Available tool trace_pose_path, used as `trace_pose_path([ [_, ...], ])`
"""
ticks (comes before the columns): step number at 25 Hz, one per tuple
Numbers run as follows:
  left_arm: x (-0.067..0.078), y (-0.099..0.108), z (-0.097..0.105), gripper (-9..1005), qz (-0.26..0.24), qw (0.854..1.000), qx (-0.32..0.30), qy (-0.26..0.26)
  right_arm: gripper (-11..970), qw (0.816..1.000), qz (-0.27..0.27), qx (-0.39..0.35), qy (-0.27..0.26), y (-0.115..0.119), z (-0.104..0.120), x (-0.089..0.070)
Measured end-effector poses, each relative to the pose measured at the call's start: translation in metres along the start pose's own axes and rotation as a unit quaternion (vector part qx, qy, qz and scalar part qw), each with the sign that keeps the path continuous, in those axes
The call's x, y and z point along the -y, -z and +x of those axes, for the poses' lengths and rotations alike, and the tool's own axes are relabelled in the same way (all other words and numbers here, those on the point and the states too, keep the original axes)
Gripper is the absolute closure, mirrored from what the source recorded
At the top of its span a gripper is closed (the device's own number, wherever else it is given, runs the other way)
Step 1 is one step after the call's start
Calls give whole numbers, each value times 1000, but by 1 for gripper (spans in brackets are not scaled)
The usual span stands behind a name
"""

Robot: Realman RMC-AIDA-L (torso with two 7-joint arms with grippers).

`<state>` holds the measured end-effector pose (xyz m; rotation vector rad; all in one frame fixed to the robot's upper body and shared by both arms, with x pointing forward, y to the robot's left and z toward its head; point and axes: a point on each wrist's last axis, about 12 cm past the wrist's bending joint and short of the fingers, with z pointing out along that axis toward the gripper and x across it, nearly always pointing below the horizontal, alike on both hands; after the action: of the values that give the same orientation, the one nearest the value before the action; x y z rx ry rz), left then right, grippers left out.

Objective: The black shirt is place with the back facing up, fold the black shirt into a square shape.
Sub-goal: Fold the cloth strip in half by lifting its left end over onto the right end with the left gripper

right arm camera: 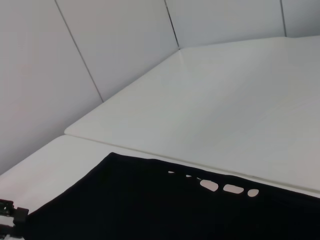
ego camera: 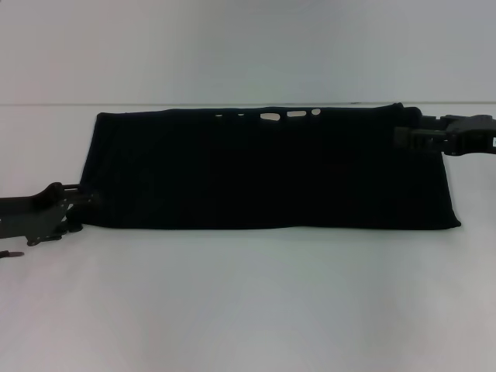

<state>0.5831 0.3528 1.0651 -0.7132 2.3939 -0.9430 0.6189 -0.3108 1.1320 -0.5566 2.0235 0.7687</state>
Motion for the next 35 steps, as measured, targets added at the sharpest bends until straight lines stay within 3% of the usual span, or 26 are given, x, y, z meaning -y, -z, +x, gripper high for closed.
trace_pose_path([
  [10,2,10,4,99,31,999,-30,32,180,1000,-3,12,-7,5,0,1],
  [16,12,18,7,100,92,993,-50,47,180,1000,-4,11,-7,6,1,1],
  [35,-4,14,2,105,50,989,-3,139,180,1000,0,12,-8,7,2,2],
])
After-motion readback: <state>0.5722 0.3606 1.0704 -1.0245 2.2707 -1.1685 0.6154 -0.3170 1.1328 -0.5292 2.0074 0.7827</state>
